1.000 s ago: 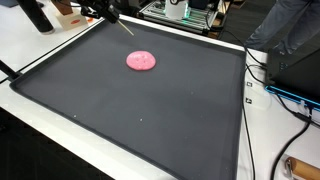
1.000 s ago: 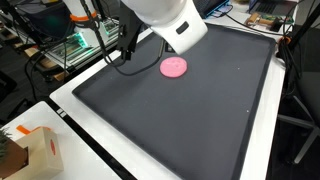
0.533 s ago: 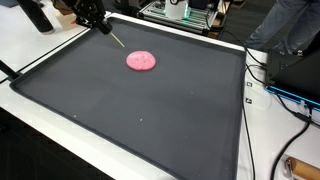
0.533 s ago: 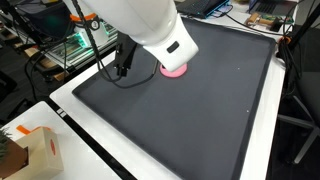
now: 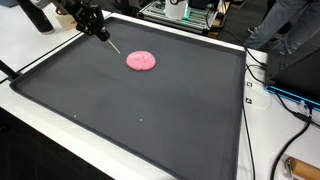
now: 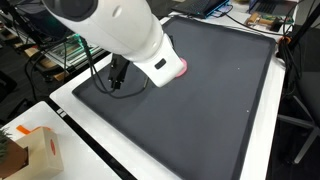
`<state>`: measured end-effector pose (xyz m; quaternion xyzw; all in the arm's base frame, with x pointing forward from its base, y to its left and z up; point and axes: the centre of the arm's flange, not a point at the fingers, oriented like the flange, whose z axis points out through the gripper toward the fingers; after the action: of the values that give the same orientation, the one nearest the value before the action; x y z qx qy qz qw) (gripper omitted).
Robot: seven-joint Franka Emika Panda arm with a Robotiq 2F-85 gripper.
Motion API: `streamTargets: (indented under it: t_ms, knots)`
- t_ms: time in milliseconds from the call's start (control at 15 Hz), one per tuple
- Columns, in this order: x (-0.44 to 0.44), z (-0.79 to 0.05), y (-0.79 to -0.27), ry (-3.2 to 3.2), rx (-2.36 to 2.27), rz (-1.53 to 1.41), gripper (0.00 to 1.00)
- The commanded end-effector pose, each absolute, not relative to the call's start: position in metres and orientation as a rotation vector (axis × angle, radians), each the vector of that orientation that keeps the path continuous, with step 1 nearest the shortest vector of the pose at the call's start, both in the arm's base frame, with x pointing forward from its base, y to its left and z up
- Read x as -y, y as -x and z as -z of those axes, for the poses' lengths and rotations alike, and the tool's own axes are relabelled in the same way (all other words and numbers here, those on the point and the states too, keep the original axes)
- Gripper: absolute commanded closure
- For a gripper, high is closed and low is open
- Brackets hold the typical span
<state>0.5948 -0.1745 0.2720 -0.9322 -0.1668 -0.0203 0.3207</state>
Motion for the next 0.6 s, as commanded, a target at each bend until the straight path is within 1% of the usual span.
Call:
streamTargets:
  t_ms: [0,533]
  knots:
    - [0.178,-0.255,-0.583,2.462,0.426,0.097,0.97]
    - [0.178,-0.241,-0.575,2.493,0.404,0.093,0.97]
